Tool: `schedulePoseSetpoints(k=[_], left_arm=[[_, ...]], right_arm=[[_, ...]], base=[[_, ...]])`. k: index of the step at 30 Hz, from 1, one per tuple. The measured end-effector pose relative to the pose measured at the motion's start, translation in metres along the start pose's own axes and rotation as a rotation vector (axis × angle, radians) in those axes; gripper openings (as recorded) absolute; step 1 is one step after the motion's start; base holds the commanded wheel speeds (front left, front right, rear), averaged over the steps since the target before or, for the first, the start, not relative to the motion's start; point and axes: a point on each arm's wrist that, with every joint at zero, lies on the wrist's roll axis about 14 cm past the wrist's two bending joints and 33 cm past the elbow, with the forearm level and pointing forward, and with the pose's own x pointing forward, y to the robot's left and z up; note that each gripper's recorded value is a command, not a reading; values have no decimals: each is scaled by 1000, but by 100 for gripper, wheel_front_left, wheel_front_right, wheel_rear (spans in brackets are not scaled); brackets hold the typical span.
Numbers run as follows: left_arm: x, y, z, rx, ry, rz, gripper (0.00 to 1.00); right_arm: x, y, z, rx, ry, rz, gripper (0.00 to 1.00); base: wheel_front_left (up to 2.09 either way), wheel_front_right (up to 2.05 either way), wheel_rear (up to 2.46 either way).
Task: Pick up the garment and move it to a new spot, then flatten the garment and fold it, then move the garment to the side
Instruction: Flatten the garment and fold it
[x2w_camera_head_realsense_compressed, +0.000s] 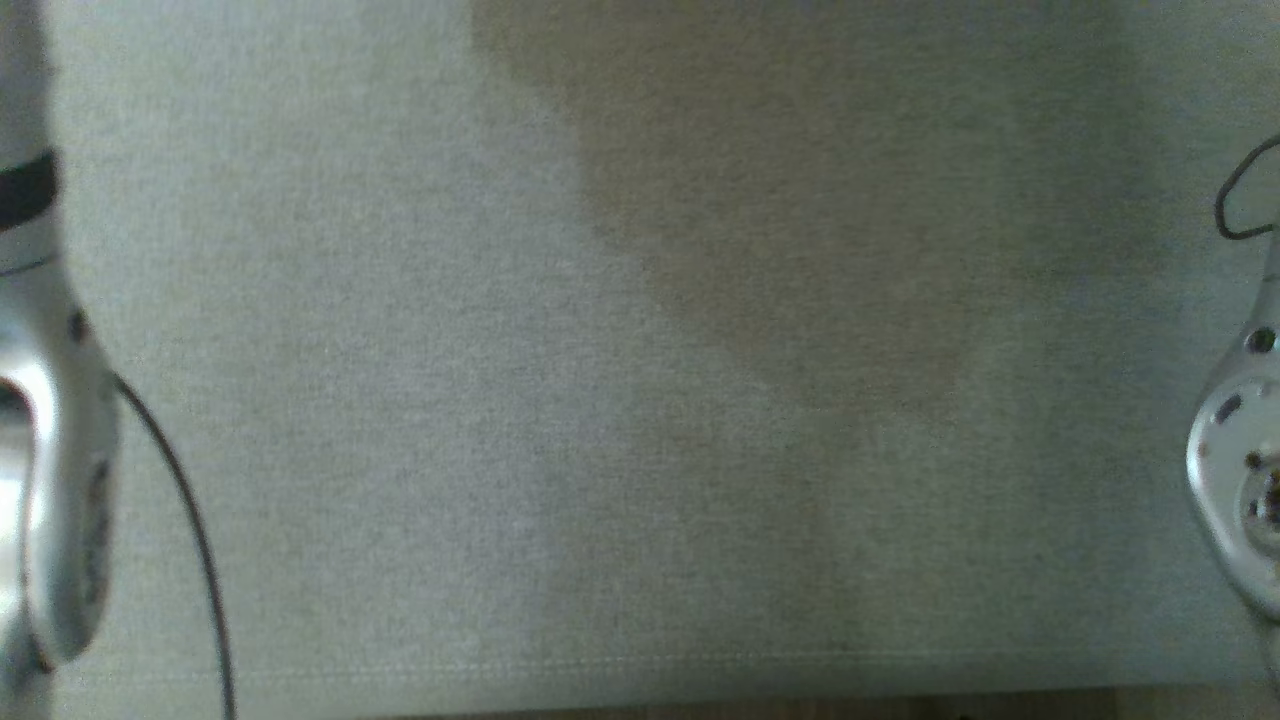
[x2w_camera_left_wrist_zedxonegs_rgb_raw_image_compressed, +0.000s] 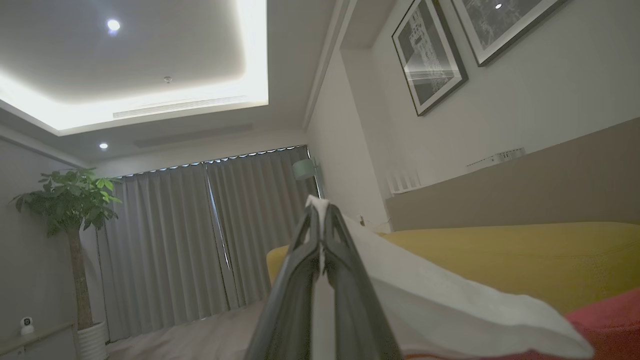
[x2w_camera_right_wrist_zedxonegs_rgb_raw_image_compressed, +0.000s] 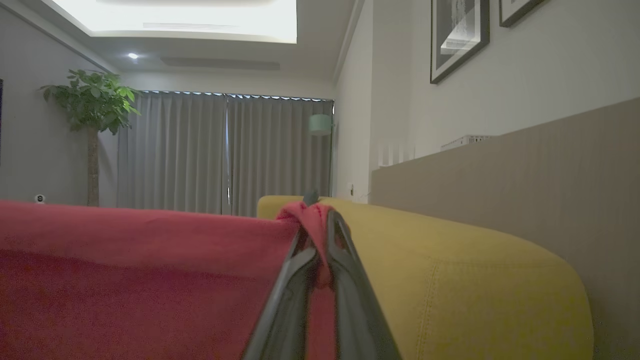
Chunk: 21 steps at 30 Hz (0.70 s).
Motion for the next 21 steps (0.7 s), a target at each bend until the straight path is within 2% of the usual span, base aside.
schedulePoseSetpoints(k=[5, 10, 13, 16, 21], left_arm=[[-17, -20, -69, -112, 118, 6, 0], [-78, -38, -149, -232, 301, 24, 0], [-121, -43, -176, -300, 376, 63, 0], [-148, -40, -181, -357, 394, 111, 0], [-173, -32, -162, -420, 362, 181, 0]], right_arm=[[-2, 18, -86, 8, 187, 25, 0], [-51, 48, -192, 32, 452, 89, 0], [-85, 57, -236, 46, 584, 108, 0], [-100, 61, -248, 57, 638, 118, 0], [-105, 58, -237, 82, 629, 109, 0]], base=[[0, 0, 0], [0, 0, 0], [0, 0, 0], [0, 0, 0], [0, 0, 0]])
